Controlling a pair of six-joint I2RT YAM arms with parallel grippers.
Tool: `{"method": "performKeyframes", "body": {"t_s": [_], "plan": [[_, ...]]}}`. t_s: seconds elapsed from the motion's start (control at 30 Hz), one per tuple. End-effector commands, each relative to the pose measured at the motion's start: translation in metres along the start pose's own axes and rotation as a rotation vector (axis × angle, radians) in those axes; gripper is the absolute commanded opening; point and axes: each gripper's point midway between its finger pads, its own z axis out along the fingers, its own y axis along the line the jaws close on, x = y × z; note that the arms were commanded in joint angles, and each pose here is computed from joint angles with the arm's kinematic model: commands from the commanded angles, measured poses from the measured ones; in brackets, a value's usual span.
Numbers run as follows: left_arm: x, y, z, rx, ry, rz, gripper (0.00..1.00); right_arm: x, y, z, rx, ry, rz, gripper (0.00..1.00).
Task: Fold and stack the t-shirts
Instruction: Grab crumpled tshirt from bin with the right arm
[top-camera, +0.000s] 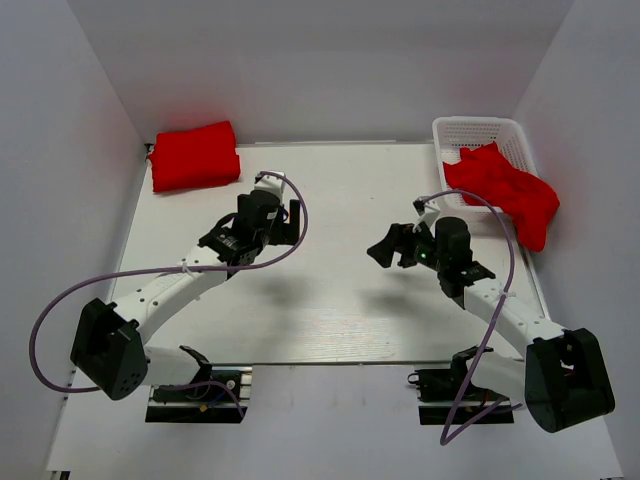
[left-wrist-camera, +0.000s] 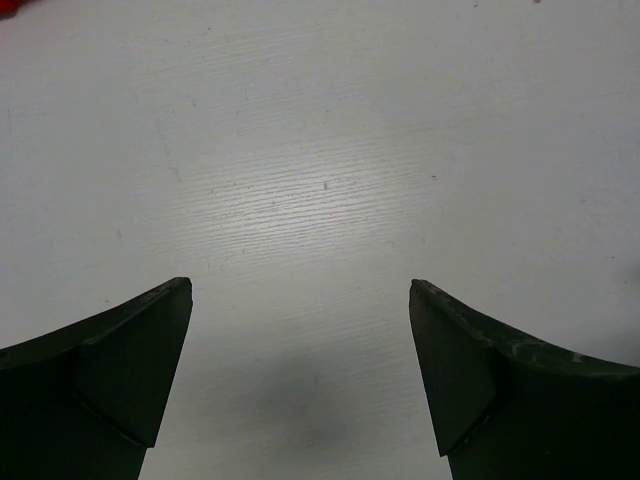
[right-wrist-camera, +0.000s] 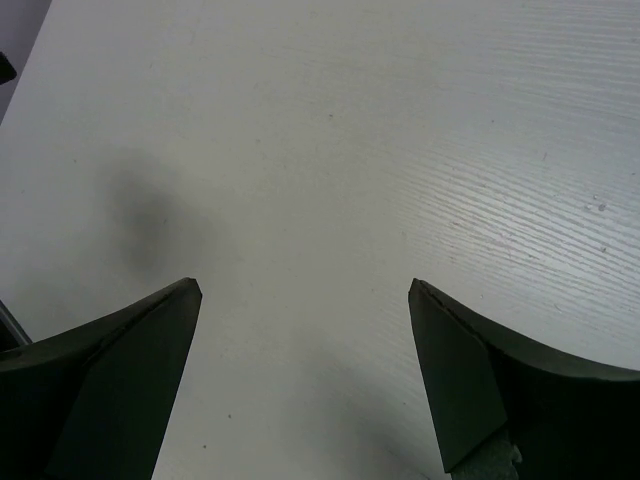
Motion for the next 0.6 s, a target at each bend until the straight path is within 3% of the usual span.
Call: {"method": "performKeyframes", "body": {"t_s": [0.0, 0.23, 0.37, 0.4, 0.57], "plan": [[-0.001, -0.001, -0.004, 0.007, -0.013, -0.013, 1.00, -0.011, 0.013, -0.001, -0.064, -0.040, -0.041, 0.90], [0.002, -0.004, -0.009, 0.050, -0.038, -0.015, 1.00, -0.024, 0.019, 0.001, -0.096, -0.096, -0.023, 0.90], [0.003, -0.007, -0.011, 0.071, -0.041, -0.018, 1.00, -0.038, -0.016, 0.013, 0.098, -0.059, -0.022, 0.90], [0.001, -0.010, -0.011, 0.083, -0.048, -0.020, 1.00, -0.062, -0.037, 0.018, 0.227, -0.091, -0.018, 0.90], [0.003, -0.010, -0.014, 0.098, -0.054, -0.003, 1.00, -0.120, -0.086, 0.020, 0.460, -0.080, 0.045, 0.90]]}}
